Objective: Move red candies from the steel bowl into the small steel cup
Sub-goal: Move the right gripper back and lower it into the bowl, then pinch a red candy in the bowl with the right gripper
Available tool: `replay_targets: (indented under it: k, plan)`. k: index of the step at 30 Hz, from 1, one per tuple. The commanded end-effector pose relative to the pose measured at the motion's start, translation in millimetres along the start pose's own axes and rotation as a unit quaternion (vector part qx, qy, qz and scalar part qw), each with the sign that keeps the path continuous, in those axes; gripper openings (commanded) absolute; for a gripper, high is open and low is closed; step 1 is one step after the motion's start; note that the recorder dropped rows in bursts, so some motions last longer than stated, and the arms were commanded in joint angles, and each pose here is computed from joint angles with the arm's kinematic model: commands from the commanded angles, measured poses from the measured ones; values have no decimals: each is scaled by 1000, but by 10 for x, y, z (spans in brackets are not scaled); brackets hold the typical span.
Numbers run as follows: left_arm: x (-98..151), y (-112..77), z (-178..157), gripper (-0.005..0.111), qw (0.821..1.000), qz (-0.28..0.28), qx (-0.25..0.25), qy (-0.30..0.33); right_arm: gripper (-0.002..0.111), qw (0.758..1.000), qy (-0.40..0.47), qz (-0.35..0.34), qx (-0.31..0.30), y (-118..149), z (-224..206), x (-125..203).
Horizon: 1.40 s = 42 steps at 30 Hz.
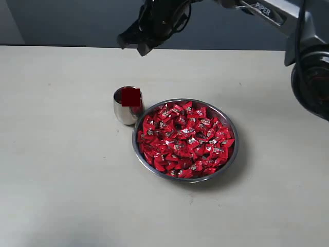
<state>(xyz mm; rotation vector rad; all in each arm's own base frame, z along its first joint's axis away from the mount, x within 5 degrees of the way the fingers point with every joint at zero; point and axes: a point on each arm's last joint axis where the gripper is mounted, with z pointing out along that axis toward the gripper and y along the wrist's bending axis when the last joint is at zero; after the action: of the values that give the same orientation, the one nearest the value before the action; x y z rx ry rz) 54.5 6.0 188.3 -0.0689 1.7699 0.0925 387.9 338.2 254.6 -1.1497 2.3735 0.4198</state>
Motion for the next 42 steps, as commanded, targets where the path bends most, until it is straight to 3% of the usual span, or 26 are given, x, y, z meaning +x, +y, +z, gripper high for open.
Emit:
replay_targets:
  k: [1,8,15,21,25,28,31,42]
  plan:
    - [9,-4,0,0,1000,0,4,-1,0,999,-15,27,16,-197,-200,65]
    - [9,-4,0,0,1000,0,4,-1,0,996,-61,51,49,-258,-496,358]
    - [9,-4,0,0,1000,0,4,-1,0,995,-1,80,52,-243,-396,1030]
    - [9,-4,0,0,1000,0,4,-1,0,996,74,27,-31,-92,-222,1286]
    - [9,-4,0,0,1000,0,4,-1,5,985,150,-52,-74,-26,-55,1452]
    - [9,-4,0,0,1000,0,4,-1,9,971,172,-141,-83,39,59,1499]
    - [9,-4,0,0,1000,0,4,-1,-1,959,171,-210,-89,102,154,1505]
    - [9,-4,0,0,1000,0,4,-1,-1,955,171,-226,-86,93,223,1263]
